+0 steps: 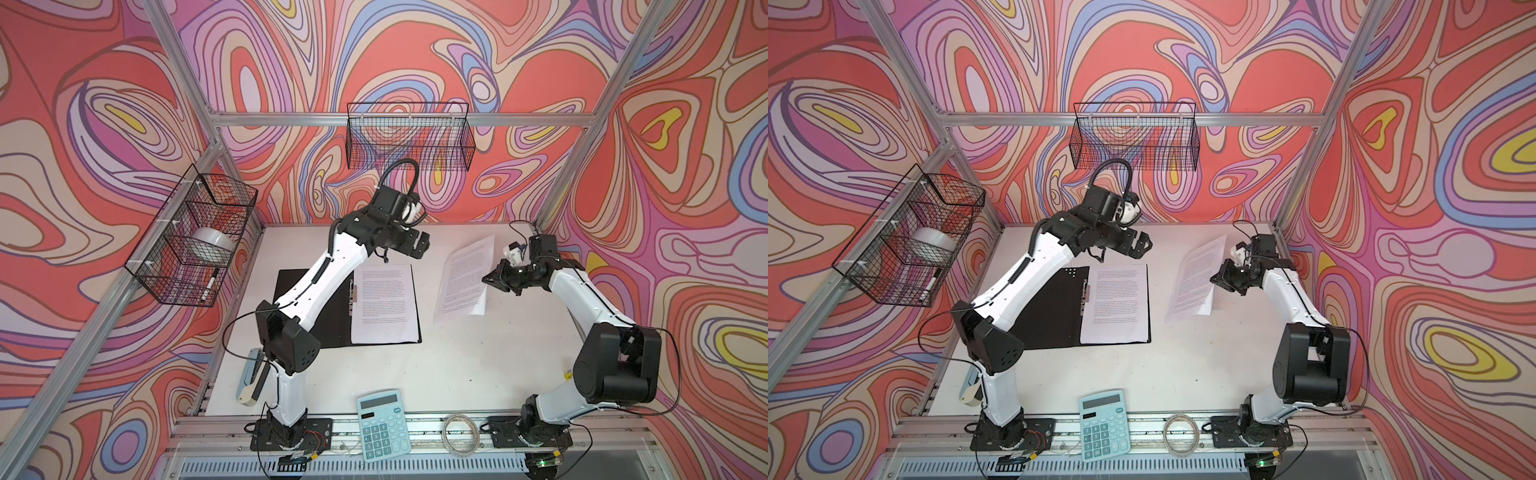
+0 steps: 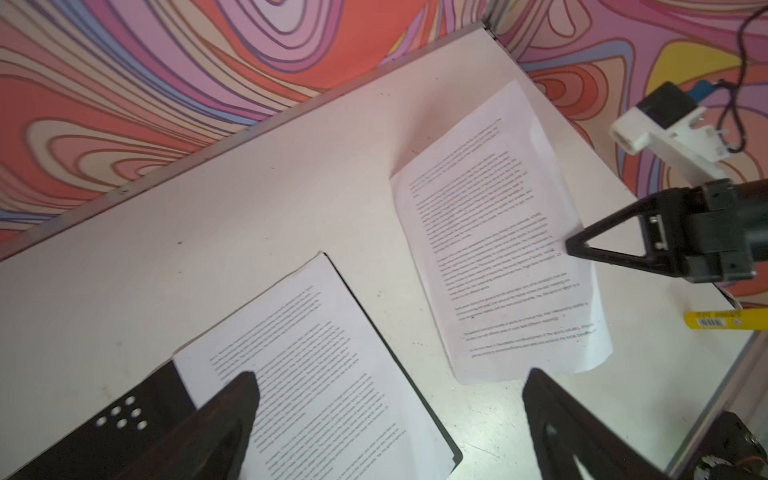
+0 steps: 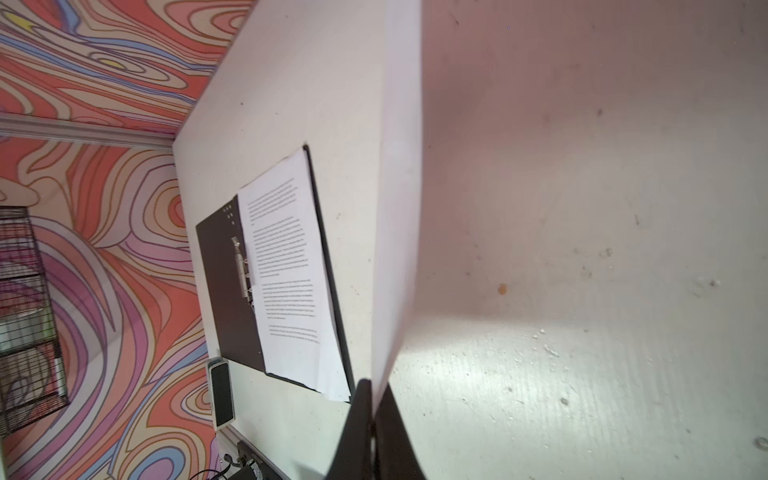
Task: Put the files into the folder
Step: 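Lift the pinched sheet upright with right gripper, then carry the sheet with right gripper over the folder while left gripper rises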
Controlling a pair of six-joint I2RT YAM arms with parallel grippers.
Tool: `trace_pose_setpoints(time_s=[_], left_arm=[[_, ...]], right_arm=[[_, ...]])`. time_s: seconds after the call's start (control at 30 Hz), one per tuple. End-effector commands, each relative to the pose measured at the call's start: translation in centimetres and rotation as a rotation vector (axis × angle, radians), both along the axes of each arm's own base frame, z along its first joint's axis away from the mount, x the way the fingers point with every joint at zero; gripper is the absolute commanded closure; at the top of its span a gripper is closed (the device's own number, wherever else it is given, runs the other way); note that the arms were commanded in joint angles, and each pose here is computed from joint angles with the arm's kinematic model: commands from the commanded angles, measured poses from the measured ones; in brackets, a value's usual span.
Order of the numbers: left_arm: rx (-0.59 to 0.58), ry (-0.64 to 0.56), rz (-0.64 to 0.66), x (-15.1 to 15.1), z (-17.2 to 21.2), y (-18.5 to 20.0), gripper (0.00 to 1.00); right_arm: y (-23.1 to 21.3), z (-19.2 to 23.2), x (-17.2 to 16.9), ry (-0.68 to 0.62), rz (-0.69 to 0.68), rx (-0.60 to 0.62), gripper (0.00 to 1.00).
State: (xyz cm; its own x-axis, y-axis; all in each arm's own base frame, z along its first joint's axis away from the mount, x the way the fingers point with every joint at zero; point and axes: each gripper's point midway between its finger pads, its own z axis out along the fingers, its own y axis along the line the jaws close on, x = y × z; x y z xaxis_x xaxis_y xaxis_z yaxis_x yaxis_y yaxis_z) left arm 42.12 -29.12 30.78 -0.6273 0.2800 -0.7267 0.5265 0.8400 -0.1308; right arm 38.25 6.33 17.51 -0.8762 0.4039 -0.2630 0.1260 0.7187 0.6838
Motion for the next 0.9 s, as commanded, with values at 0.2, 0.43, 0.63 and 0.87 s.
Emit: trace_pose_setpoints(time_s=[0.2, 0.43, 0.63, 0.87], left_arm=[[-0.013, 0.035, 0.178, 1.8, -0.3, 8.1, 0.0], [-0.145, 0.112, 0.381, 3.4, -1.2, 15.2, 0.0], [-0.272, 0.157, 0.547, 4.2, -1.9, 21.3, 0.0], [-0.348, 0.139, 0.529, 4.0, -0.9, 21.7, 0.0]], right_arm=[[4.1, 5.6, 0.9, -0.077, 0.126, 0.042, 1.0], [11.4, 8.5, 1.6, -0.111, 0.275, 0.054, 1.0], [17.3, 10.4, 1.4, -0.142, 0.372, 0.112, 1.0], [20.3, 8.5, 1.1, -0.117, 0.37, 0.214, 1.0]])
